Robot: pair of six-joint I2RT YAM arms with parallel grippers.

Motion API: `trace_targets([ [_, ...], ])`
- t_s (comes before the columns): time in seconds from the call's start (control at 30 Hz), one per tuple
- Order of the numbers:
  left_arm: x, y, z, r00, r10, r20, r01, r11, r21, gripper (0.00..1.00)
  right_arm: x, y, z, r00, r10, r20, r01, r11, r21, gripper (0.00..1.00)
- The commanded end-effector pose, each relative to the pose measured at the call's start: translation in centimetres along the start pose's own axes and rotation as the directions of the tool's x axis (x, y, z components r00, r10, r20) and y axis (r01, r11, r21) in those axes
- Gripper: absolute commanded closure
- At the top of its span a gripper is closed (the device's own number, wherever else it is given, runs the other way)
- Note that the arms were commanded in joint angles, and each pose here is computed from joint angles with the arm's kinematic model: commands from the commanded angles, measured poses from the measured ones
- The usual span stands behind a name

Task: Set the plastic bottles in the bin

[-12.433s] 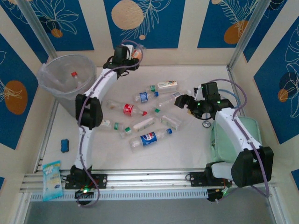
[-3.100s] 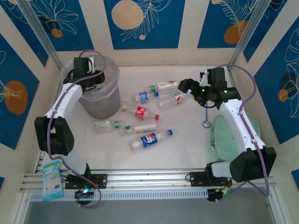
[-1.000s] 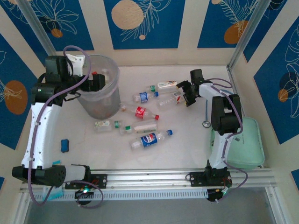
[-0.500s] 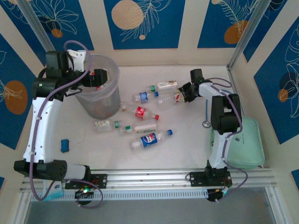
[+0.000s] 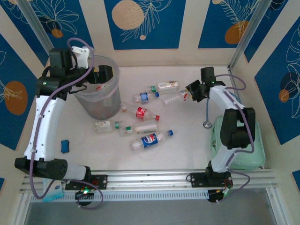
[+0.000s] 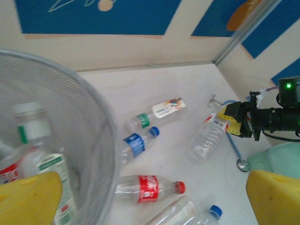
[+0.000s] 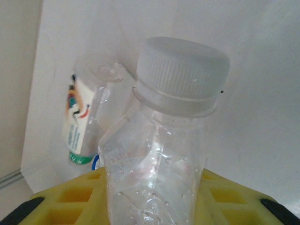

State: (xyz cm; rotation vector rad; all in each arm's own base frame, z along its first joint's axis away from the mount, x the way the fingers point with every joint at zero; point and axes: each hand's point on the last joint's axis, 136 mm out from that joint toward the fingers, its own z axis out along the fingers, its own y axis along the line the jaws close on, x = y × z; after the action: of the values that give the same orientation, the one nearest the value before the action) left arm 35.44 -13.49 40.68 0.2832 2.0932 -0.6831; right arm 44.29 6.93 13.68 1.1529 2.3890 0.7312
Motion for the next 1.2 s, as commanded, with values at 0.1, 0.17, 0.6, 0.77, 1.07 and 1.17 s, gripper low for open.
trace_targets([
  [0.1,-0.4,-3.4,2.0,0.999,0.046,-0.007,-0.045,0.995,0.085,0.00,2.0,0.9,-4.1,0.950,-0.310,-0.024,0.307,0.947,-0.099,1.00],
  [0.17,-0.5,-5.1,2.8,0.998,0.069,-0.016,-0.066,0.990,0.125,0.00,2.9,2.0,-5.6,0.920,-0.391,-0.009,0.383,0.906,-0.180,1.00],
  [0.6,4.5,-15.2,10.5,0.974,0.157,-0.161,-0.080,0.911,0.404,0.00,9.3,11.0,-16.2,0.721,-0.670,0.177,0.591,0.462,-0.661,1.00],
  [0.77,6.7,-18.2,11.7,0.968,0.160,-0.195,-0.035,0.851,0.524,0.00,11.5,12.6,-17.5,0.674,-0.712,0.197,0.592,0.361,-0.721,1.00],
  [1.07,11.0,-18.0,14.0,0.926,0.205,-0.316,-0.019,0.863,0.505,0.01,12.7,14.4,-18.4,0.648,-0.728,0.223,0.584,0.288,-0.759,1.00],
  [1.17,11.3,-18.1,14.8,0.927,0.179,-0.330,0.014,0.862,0.507,0.03,12.9,14.7,-18.7,0.644,-0.731,0.226,0.577,0.271,-0.770,1.00],
])
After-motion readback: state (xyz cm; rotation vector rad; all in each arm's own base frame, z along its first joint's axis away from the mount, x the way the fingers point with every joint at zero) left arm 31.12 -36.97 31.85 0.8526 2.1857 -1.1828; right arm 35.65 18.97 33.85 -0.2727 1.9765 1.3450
